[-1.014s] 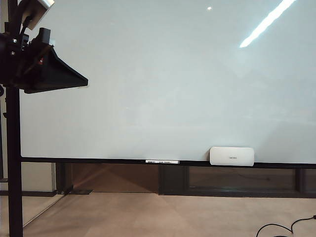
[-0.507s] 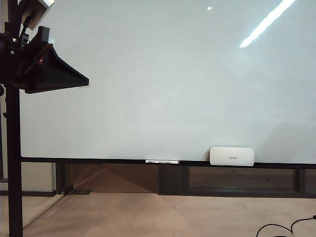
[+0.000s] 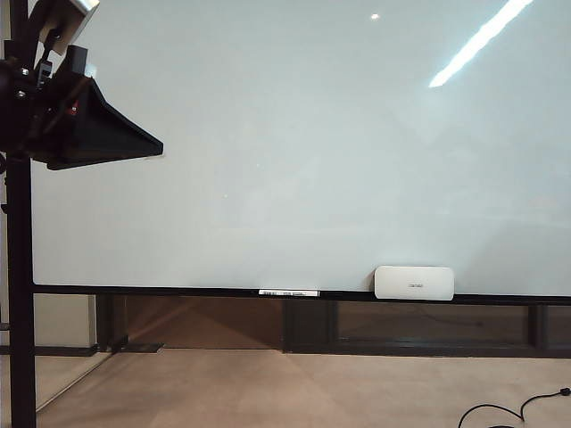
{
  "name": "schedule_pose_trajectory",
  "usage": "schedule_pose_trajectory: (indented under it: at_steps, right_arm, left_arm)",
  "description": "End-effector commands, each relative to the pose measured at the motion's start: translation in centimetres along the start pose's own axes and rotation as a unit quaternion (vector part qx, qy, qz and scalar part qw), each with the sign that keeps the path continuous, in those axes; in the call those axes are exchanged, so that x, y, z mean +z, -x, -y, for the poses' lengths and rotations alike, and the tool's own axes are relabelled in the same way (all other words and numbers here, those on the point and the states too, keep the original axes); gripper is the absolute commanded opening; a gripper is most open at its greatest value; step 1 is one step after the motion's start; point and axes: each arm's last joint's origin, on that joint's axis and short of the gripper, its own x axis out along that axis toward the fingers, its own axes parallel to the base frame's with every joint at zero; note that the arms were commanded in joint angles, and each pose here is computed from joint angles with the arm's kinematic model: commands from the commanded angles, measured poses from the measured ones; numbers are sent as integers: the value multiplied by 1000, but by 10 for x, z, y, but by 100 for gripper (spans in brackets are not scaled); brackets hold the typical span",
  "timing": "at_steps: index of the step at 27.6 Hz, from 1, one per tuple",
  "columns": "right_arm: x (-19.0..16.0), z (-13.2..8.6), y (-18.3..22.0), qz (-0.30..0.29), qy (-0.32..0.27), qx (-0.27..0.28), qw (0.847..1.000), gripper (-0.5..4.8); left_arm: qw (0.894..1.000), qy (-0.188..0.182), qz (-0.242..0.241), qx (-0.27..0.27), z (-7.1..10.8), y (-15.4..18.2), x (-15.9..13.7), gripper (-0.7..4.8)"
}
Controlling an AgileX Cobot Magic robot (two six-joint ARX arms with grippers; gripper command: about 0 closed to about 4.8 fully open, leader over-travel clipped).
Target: Reach to the right to find the marker pen, pick it up, and write the number 16 on the whiteboard.
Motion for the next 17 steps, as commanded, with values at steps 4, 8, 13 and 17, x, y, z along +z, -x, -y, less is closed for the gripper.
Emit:
schedule_pose_trajectory:
  at_steps: [4,8,13,17]
  right_arm:
    - [55,15,7,44,-68,9,997,-1]
    - [83,20,19,46,-76,-7,996,-1]
    - [141,16,49,51,-86,-30,995,-1]
    - [186,6,69,72,-77,-65,992,-1]
  left_arm:
    - [1000,13,4,-25,2,0,2,-5]
    - [999,26,4,-36,2,0,2,-5]
    - [996,61,3,-61,4,1,3,-5]
    - [994,72,5,-83,6,2,5,-5]
